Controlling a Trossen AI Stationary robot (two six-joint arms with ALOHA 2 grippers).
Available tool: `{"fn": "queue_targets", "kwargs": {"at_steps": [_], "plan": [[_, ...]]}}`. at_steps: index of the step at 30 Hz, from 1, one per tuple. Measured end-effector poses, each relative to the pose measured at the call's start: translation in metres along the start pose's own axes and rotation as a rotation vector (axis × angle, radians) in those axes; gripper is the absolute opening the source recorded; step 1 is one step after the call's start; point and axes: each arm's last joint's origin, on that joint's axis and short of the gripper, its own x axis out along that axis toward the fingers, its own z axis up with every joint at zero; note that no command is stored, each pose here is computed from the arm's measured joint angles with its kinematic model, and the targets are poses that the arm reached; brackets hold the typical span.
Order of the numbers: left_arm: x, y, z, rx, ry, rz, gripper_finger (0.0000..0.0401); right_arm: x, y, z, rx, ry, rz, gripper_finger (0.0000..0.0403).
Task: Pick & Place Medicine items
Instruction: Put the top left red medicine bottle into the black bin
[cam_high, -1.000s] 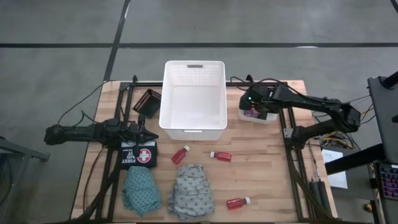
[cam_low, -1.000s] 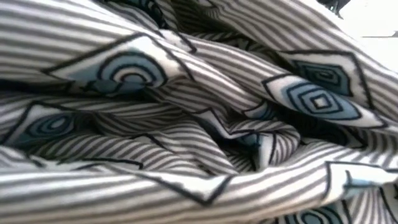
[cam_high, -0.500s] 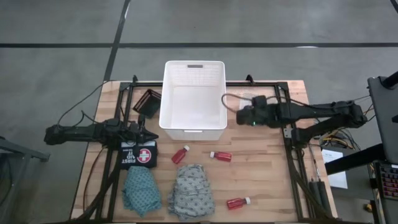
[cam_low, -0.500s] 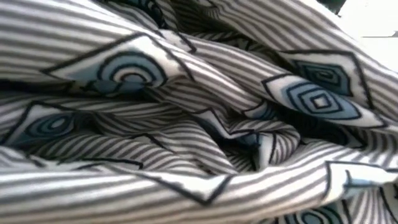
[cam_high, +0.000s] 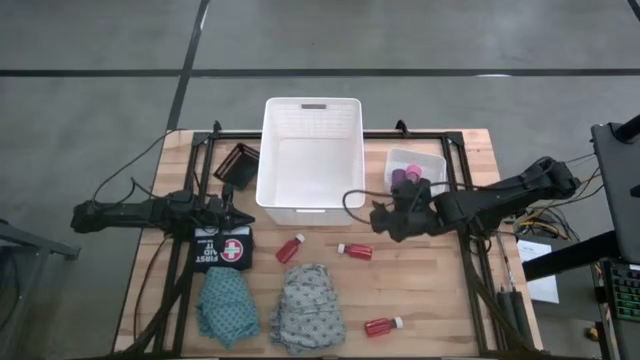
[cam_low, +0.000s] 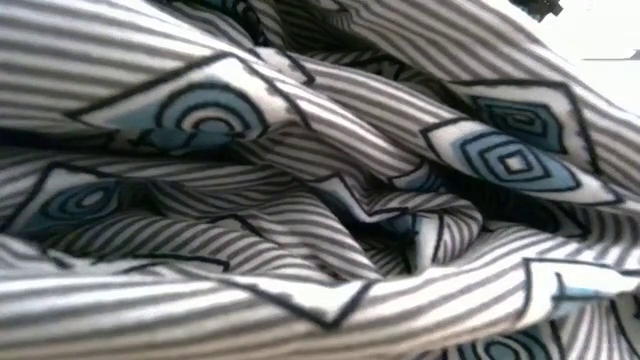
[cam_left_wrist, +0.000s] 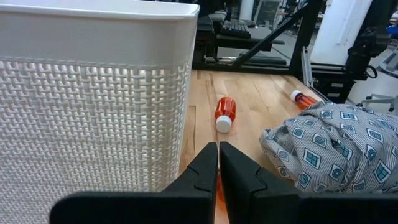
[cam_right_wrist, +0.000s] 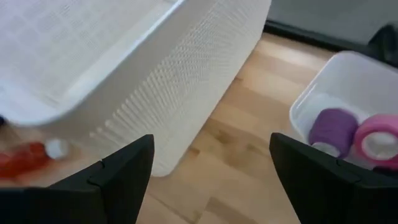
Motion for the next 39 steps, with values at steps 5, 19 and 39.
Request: {"fn": "queue_targets", "kwargs": {"at_steps": [5,19,39], "plan": [[0.000,0.000,0.000,0.000,0.000,0.000,0.0021,0.000,0.009,-0.005,-0.097,-0.075,-0.005,0.0303],[0.000,0.000,0.000,0.000,0.000,0.000,0.0021,-0.029,0.032,-0.022,-0.240,-0.093,0.196,0.0318],[0.000,0.000,0.000,0.000,0.000,0.000,0.0021,-0.077,0.035,-0.067,-0.403,-0.316,0.307,0.0325]]}}
